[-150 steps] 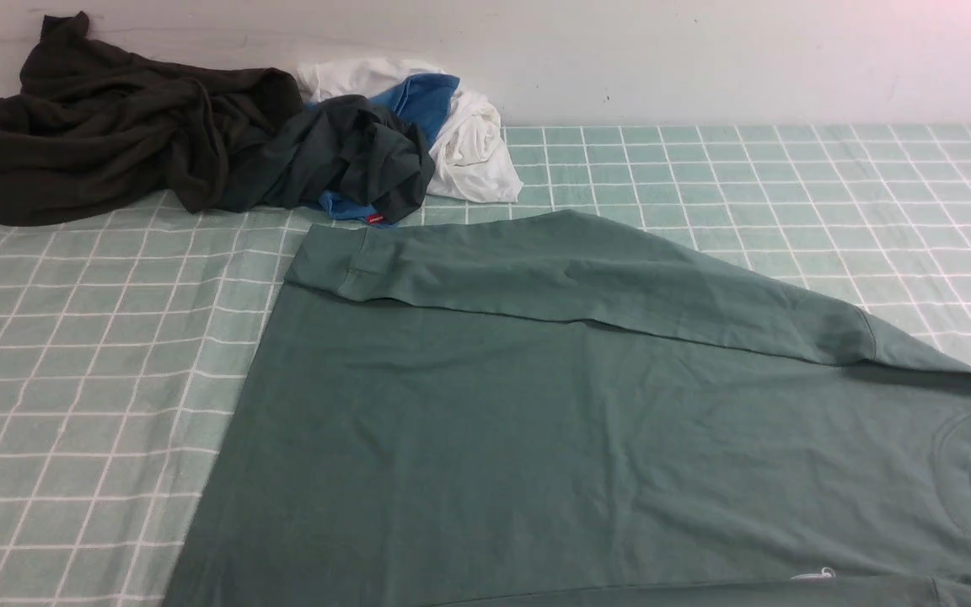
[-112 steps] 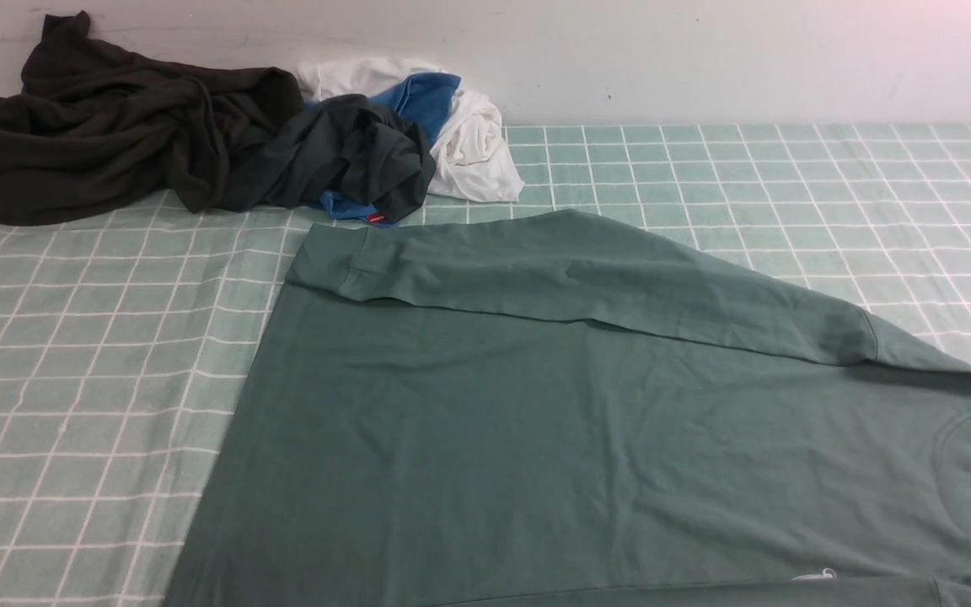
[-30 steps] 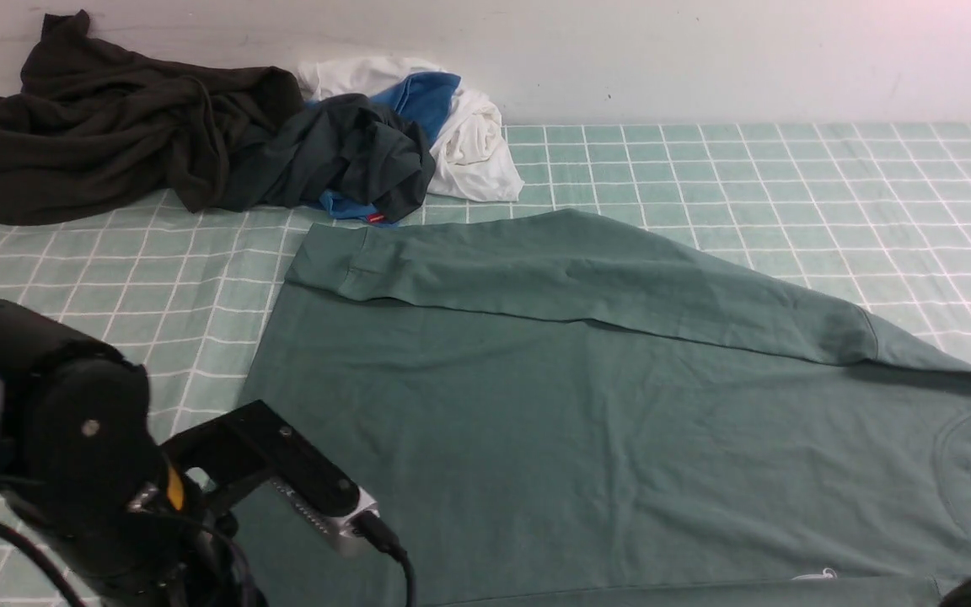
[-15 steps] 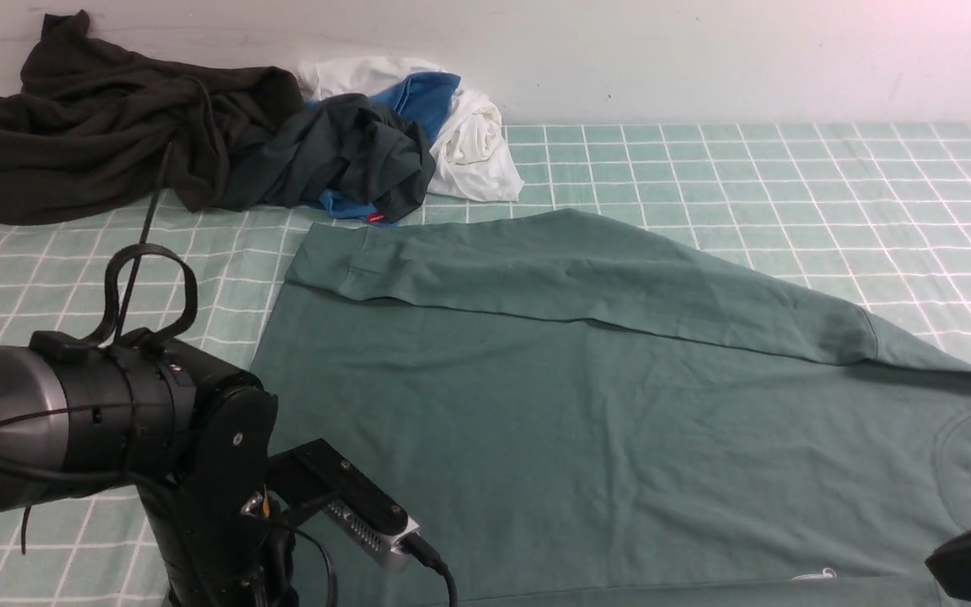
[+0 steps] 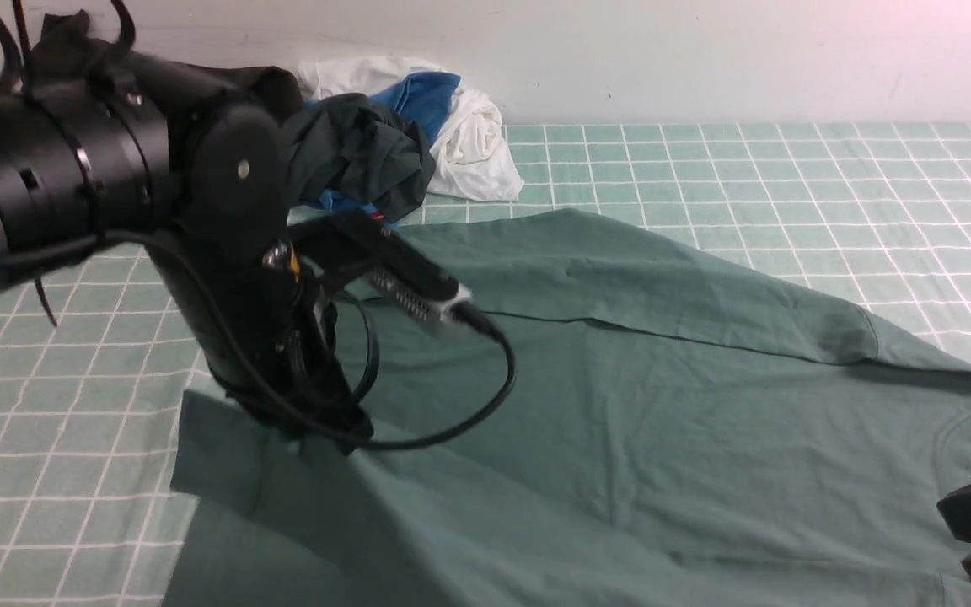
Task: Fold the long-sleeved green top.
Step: Use the left arm to drag and place the cuff at the centered position on the left edge of the fabric
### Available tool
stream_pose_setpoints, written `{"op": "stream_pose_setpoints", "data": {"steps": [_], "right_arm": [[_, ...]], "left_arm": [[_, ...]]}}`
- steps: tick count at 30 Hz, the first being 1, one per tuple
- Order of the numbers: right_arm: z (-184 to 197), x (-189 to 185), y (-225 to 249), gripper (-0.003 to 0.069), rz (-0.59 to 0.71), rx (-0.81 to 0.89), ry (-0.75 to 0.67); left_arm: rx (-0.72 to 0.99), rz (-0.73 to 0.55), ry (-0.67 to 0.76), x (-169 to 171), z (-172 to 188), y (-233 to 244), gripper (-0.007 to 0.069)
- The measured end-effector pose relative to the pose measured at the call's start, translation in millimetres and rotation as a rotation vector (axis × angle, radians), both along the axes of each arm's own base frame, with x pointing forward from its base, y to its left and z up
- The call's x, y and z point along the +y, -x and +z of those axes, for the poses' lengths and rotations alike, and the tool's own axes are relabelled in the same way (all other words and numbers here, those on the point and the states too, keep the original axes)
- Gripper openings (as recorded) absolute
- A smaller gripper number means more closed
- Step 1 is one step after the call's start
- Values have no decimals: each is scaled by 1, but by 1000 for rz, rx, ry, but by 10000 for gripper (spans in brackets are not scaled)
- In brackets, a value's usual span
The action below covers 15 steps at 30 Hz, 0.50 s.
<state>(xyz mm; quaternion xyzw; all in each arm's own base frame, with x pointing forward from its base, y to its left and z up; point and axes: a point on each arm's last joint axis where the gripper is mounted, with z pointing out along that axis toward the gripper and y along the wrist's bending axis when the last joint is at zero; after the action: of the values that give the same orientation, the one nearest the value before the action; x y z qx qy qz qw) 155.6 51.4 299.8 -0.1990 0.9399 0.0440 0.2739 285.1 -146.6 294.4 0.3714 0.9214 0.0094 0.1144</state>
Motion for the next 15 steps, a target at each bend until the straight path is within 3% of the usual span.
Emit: {"op": "stream_pose_setpoints", "data": {"steps": [7, 15], "right_arm": [[2, -7, -5, 27, -79, -49, 44], [2, -8, -6, 64, -103, -56, 45]], "left_arm": [[-101, 35, 57, -10, 37, -44, 0], [3, 67, -27, -14, -25, -93, 60]]}}
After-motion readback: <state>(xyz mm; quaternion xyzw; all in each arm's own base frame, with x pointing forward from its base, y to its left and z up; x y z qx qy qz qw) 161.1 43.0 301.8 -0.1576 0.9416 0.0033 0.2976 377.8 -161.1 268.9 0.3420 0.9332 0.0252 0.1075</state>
